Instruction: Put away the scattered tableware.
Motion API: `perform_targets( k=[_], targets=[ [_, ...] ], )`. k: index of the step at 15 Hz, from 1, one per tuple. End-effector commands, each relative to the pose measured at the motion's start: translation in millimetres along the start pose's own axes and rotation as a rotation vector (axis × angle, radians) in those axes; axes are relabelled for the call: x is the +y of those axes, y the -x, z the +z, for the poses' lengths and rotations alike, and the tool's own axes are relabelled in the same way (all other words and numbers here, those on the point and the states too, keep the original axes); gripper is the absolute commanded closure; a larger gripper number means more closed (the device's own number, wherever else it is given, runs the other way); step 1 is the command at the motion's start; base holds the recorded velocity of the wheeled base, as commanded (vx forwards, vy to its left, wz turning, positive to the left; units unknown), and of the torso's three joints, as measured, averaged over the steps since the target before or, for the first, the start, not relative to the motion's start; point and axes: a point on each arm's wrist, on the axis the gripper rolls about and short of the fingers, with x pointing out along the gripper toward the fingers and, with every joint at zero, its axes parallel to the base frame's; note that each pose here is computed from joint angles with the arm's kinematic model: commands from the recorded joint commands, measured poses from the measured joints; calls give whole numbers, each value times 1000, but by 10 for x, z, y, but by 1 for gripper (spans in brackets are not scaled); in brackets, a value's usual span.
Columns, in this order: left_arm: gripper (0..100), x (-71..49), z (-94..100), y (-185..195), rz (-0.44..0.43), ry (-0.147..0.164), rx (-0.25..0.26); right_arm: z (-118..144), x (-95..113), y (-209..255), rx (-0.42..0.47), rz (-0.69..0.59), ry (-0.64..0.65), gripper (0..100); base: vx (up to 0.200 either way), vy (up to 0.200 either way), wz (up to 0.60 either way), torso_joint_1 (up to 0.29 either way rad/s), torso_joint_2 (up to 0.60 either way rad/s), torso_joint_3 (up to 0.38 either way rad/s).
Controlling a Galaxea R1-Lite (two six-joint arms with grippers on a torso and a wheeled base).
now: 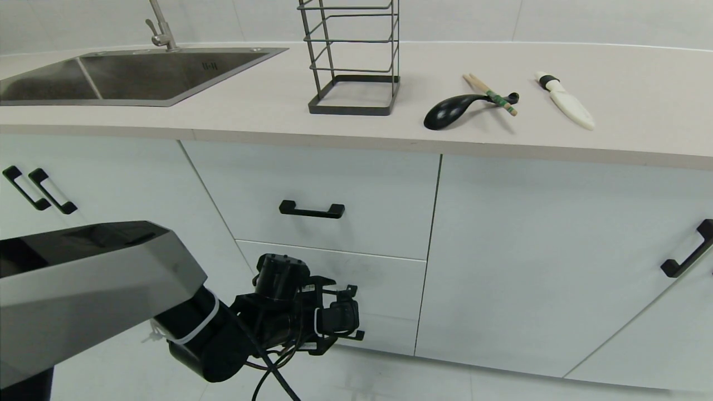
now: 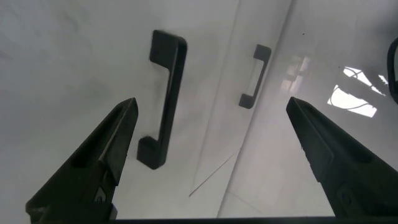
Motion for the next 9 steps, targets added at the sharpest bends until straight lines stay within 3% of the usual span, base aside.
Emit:
perform_targets(
  k=[1, 6, 8, 9],
  targets=[
    [0, -35, -37, -77, -21, 4, 1, 0, 0, -1, 1, 0, 0, 100, 0, 0, 0, 0, 0, 0],
    [0, 110, -156, -208, -26, 9, -24, 0, 0, -1, 1, 0, 0, 100, 0, 0, 0, 0, 0, 0],
    [0, 97, -213, -224, -55, -21, -20, 0, 0, -1, 1, 0, 0, 100, 0, 0, 0, 0, 0, 0],
    [0, 89, -217, -232, -62, -20, -19, 0, 0, -1, 1, 0, 0, 100, 0, 0, 0, 0, 0, 0]
  ],
)
